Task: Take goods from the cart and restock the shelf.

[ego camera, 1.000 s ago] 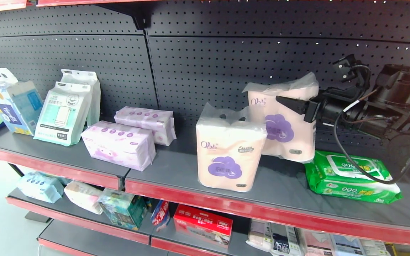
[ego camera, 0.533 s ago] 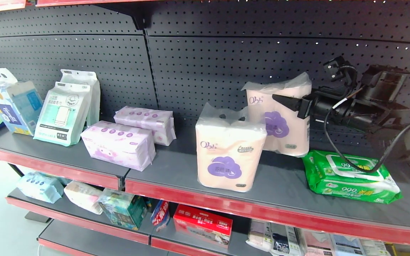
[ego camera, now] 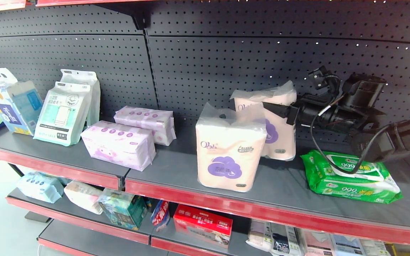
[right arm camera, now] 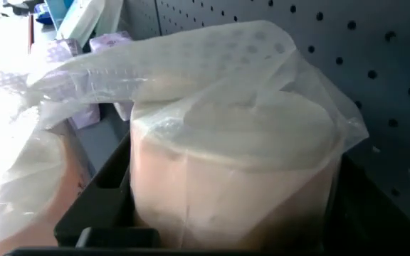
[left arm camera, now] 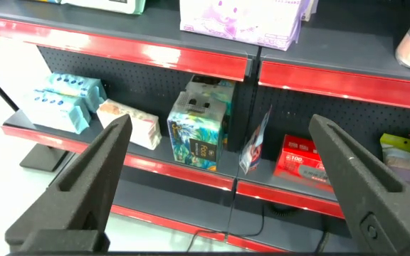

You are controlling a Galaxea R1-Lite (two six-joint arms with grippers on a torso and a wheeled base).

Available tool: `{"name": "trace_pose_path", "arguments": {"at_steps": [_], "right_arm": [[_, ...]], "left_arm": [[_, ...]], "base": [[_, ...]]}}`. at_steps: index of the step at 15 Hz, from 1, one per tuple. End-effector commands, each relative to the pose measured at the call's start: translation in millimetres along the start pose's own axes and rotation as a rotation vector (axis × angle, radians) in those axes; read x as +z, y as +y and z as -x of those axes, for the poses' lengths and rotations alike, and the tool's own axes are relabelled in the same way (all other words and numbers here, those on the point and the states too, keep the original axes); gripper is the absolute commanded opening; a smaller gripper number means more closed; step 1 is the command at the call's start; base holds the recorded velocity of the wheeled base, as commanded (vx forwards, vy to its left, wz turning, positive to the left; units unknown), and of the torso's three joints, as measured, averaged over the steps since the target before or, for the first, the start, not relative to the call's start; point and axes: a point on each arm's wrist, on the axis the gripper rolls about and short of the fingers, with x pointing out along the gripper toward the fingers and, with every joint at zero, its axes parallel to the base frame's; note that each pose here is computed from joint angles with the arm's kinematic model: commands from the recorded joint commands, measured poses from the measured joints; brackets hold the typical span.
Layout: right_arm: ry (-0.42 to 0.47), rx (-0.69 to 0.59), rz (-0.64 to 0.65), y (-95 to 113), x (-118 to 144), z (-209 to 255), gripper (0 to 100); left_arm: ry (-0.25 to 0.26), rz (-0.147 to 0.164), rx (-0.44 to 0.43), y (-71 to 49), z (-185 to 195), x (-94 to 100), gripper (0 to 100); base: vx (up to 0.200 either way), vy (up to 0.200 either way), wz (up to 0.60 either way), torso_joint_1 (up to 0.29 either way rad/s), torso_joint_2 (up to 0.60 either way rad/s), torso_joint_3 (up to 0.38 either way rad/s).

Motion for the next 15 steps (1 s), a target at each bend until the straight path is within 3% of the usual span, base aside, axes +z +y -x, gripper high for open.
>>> {"name": "trace_pose_path", "arguments": {"at_steps": [1,15], "right_arm": [[0.012,0.008,-0.008,-2.4,-9.3,-7.3,0],[-0.073,0.128,0.017,-6.7,-33.3,-29.3,0]], "left_arm": [[0.001,0.0,0.001,0.0,-0.1,0.1,100],[0.001,0.0,0.0,0.0,-0.1,0.1,100]], "base": [[0.0,0.0,0.0,0.0,0.0,0.0],[0.0,0.0,0.0,0.0,0.0,0.0]]}}
